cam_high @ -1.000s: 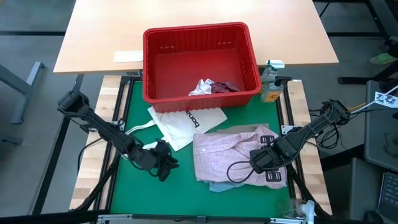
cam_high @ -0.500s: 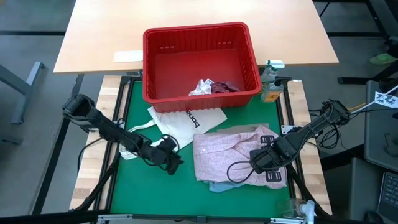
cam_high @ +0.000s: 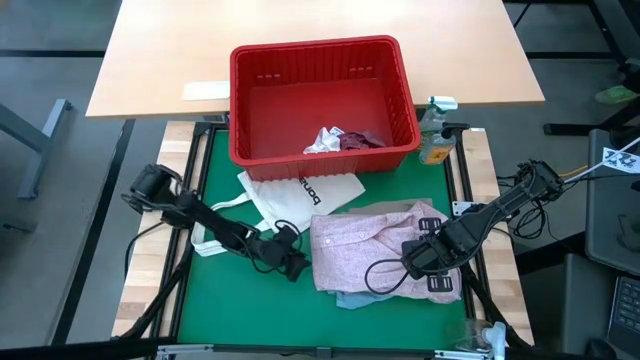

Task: Fold laundry
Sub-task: Fold the pink shirt

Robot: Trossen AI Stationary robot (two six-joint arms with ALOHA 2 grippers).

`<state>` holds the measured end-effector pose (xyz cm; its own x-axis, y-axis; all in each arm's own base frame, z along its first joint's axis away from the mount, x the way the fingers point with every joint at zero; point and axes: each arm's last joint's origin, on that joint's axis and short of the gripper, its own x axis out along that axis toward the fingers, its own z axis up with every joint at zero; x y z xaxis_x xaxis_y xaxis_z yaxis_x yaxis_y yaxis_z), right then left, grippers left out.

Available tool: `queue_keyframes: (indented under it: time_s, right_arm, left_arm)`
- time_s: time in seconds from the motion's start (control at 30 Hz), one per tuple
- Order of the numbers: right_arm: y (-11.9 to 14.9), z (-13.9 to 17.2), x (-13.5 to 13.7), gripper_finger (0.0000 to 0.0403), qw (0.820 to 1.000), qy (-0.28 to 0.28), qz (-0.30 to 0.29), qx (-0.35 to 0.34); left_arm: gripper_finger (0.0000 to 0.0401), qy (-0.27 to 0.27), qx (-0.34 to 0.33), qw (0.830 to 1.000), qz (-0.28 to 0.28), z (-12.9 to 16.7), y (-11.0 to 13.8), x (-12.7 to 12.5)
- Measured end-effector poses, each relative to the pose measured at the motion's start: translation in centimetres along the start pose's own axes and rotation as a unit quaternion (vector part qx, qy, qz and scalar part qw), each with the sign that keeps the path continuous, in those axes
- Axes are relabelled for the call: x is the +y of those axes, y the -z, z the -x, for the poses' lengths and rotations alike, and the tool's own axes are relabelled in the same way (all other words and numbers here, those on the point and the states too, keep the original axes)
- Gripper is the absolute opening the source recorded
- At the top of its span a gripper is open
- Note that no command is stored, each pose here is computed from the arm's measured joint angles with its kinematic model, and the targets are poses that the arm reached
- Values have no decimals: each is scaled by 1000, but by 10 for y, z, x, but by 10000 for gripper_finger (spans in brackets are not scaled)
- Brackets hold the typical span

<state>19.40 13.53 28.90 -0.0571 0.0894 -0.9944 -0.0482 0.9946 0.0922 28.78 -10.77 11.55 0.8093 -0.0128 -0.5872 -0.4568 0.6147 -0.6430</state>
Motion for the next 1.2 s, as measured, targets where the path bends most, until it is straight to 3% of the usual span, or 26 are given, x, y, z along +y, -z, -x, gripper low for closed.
queue_keyframes:
  time_s: [0.3, 0.47, 1.0, 1.2]
  right_arm:
    - [0, 0, 0, 156, 1000, 0, 0, 0]
    - [0, 0, 0, 156, 1000, 0, 0, 0]
    - [0, 0, 0, 156, 1000, 0, 0, 0]
    - [0, 0, 0, 156, 1000, 0, 0, 0]
  left_arm:
    - [192, 57, -13, 997, -54, -16, 5, -1]
    - [192, 62, -24, 995, -70, -16, 3, -2]
    - [192, 58, -44, 996, -56, -21, -9, 3]
    - [142, 70, -52, 993, -78, -20, -11, 0]
